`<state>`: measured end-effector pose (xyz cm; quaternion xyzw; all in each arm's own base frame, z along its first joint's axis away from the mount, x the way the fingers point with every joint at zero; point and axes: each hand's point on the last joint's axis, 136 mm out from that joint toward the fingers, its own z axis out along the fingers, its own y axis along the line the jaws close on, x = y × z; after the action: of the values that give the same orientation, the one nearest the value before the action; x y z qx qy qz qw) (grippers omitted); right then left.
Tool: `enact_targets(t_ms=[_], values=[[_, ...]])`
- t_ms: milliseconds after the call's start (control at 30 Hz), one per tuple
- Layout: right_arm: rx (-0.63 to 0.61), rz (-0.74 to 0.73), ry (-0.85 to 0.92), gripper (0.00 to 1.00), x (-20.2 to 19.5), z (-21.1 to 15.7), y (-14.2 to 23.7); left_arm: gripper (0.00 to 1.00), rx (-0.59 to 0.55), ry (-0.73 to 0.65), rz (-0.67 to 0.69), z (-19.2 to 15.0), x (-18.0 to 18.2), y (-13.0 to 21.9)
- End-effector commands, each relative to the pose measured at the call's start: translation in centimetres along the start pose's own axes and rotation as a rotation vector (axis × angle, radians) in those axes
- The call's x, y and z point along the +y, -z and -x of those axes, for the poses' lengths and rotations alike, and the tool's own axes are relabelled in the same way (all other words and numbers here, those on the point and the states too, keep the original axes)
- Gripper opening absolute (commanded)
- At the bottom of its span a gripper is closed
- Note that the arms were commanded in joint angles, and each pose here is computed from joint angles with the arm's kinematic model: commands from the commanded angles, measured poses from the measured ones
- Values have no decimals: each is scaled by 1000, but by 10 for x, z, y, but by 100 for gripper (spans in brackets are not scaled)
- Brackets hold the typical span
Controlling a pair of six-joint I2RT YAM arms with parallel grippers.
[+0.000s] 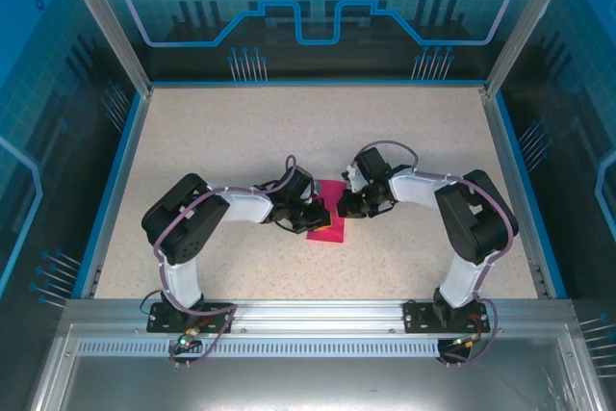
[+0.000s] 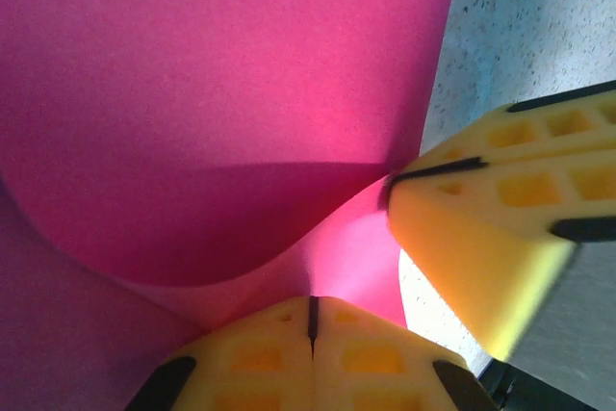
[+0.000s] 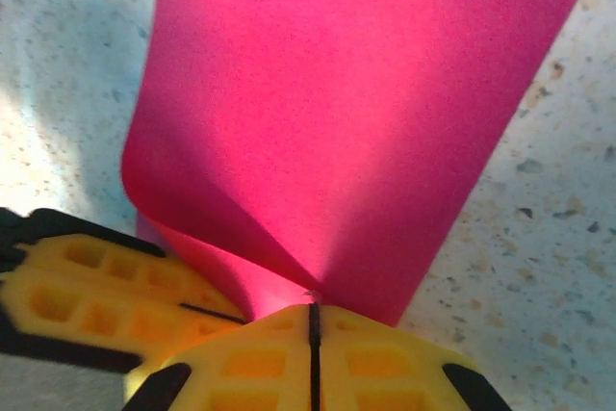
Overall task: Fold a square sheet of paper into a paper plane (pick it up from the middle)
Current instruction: Fold the triangle a second time at the center of the table.
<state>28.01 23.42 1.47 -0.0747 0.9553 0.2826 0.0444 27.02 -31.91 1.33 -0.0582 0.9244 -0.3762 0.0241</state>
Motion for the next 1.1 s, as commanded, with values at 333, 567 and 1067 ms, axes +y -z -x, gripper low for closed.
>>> enact_targets(t_ms=[333, 567, 1067], values=[[85, -129, 21, 7, -31, -19, -15, 1, -53, -93, 40, 12, -23, 18], [99, -149, 18, 7, -37, -23, -19, 0, -56, -79, 96, 17, -13, 13], [144, -210, 16, 6, -55, -35, -23, 0, -103, 23, 241, 28, 44, 6]])
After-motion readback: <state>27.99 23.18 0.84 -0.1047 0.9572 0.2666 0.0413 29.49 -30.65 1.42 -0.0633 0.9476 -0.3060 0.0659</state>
